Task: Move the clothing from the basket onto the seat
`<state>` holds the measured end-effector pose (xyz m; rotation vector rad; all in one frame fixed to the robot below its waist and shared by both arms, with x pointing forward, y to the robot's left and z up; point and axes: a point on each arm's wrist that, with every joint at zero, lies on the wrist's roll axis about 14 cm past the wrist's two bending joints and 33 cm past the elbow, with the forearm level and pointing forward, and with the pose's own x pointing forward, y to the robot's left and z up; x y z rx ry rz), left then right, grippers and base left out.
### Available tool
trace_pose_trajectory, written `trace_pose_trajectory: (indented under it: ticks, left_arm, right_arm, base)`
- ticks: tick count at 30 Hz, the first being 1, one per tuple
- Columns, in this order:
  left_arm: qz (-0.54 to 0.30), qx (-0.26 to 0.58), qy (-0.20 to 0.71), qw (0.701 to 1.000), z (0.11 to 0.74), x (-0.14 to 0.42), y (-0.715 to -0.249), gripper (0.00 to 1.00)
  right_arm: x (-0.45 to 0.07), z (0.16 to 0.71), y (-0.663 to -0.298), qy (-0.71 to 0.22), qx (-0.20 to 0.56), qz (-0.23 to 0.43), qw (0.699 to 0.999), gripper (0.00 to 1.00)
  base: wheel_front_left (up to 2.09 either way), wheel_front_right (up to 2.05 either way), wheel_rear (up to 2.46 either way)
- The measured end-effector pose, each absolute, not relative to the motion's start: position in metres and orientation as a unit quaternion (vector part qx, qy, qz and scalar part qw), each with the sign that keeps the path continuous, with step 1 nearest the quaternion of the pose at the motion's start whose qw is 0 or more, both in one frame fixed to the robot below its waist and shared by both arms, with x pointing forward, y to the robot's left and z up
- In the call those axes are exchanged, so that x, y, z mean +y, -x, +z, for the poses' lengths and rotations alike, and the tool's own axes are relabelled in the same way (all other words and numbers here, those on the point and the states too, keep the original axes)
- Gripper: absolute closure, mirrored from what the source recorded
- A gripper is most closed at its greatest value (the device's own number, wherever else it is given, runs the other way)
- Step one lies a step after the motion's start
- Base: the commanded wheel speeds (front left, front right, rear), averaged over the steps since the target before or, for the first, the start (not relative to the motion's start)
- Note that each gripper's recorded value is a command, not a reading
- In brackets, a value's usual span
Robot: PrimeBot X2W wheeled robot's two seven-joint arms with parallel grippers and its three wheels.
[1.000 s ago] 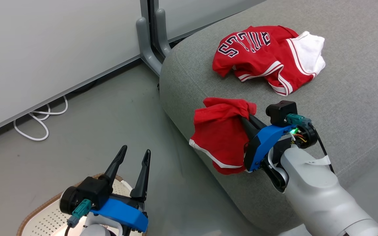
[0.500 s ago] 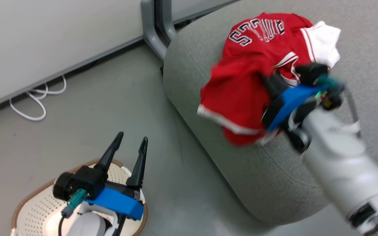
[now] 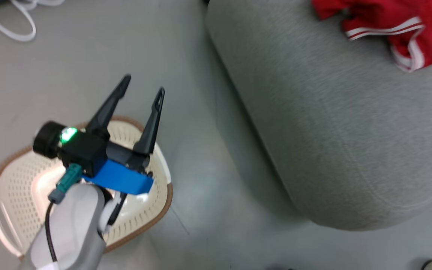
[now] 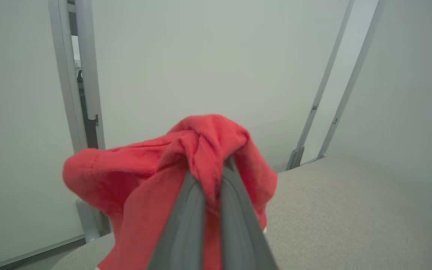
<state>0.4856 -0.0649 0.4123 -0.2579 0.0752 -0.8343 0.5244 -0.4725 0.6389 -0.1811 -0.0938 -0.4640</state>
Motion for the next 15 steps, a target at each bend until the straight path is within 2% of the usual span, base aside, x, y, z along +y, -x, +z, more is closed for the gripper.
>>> trace_pose_trajectory:
  ticks: [5, 8, 10, 15]
  left_arm:
    - [-0.390, 0.035, 0.129, 0.911, 0.387, -0.053, -0.510, 0.00]
    - [-0.385, 0.046, 0.128, 0.913, 0.365, -0.045, -0.517, 0.00]
    - [-0.374, 0.058, 0.129, 0.916, 0.347, -0.037, -0.522, 0.00]
    - [-0.357, 0.077, 0.125, 0.923, 0.330, -0.022, -0.522, 0.00]
  right_arm:
    - [-0.496, 0.586, -0.547, 0.075, -0.009, -0.265, 0.961, 1.00]
    - [-0.497, 0.540, -0.559, 0.067, 0.026, -0.271, 0.960, 1.00]
    - [-0.498, 0.488, -0.560, 0.052, 0.066, -0.281, 0.956, 1.00]
    - [-0.484, 0.440, -0.573, 0.043, 0.098, -0.267, 0.958, 1.00]
  base:
    - [0.00, 0.00, 0.00]
    - [0.00, 0.00, 0.00]
    - [0.00, 0.00, 0.00]
    - [0.00, 0.00, 0.00]
